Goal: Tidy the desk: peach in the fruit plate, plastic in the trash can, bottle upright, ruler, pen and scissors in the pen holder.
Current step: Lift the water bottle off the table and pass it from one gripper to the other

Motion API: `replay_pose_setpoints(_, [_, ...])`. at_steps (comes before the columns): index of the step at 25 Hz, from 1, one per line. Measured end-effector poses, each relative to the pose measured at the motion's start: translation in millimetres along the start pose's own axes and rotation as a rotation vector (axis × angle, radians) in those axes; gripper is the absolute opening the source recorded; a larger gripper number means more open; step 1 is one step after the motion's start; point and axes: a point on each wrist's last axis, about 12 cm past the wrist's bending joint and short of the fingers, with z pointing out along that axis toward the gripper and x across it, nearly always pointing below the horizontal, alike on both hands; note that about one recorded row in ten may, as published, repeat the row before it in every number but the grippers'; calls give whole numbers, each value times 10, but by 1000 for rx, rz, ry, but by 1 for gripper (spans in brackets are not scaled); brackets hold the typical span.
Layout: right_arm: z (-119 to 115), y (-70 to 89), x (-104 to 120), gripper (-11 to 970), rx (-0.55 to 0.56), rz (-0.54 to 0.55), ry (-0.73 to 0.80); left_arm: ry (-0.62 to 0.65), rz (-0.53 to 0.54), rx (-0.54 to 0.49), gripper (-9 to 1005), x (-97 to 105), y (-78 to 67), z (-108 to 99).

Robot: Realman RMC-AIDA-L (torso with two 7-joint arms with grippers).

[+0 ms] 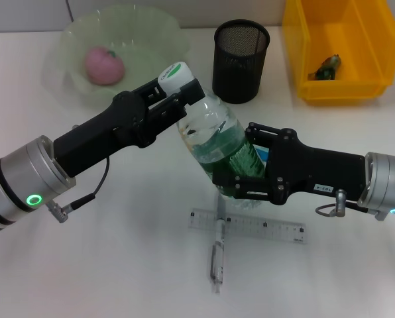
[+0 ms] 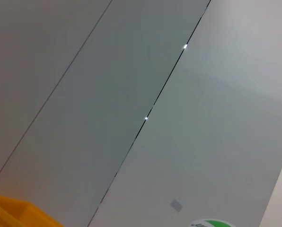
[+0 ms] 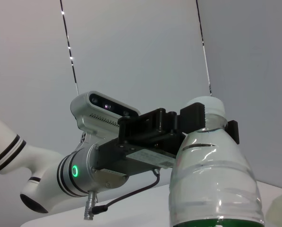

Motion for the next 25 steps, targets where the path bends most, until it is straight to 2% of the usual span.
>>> replay_pose_setpoints(25, [38,-75,-9,776,19,14,39,2,5,-3,447,-14,17,26])
